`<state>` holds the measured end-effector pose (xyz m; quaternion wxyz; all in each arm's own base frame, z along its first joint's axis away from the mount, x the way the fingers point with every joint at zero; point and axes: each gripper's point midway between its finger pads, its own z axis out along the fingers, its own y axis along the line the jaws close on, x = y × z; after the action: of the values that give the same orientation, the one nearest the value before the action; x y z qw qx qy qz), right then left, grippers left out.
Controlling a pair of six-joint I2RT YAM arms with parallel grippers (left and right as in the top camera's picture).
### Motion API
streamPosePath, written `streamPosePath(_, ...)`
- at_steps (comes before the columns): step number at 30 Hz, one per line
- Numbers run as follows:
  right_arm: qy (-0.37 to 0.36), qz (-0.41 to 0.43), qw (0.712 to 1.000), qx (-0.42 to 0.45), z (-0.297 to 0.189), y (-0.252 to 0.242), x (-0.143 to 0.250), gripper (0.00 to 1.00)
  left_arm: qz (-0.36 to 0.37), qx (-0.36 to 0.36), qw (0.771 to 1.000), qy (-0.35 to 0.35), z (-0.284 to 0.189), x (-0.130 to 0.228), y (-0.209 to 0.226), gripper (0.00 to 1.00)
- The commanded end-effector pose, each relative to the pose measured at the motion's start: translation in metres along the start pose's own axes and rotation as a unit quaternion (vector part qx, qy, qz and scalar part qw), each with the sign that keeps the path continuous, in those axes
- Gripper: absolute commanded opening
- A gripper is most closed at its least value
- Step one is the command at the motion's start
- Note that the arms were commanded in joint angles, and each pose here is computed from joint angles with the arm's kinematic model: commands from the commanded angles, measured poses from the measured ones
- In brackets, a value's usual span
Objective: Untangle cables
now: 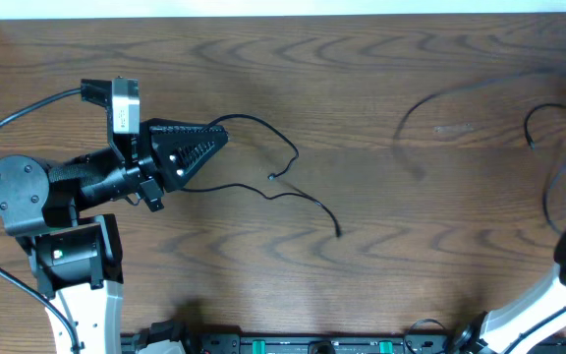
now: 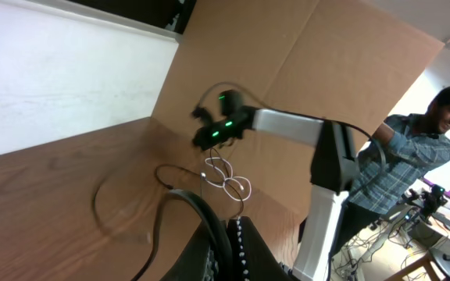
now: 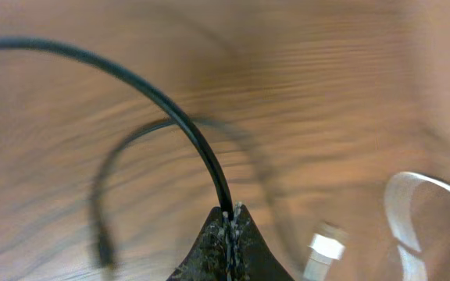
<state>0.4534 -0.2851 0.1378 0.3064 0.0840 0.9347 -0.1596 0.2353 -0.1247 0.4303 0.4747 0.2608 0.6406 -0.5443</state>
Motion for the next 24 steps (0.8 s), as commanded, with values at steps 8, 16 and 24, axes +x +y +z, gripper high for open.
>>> streamPosePath(8,-0.016,0.209,0.972,0.103,-0.04,-0.134,0.035,0.01,-0.002,0.006,1.0,0.007,0.001,-0.001,0.005,0.07)
streamPosePath(16,-0.069,0.457,0.872,0.16,-0.061,-0.213,0.07,0.01,-0.001,0.005,1.0,0.006,0.001,-0.001,0.005,0.07)
streamPosePath(24,-0.081,0.51,0.853,0.08,-0.061,-0.209,0.074,0.14,-0.001,0.005,1.0,0.006,0.001,-0.001,0.005,0.08)
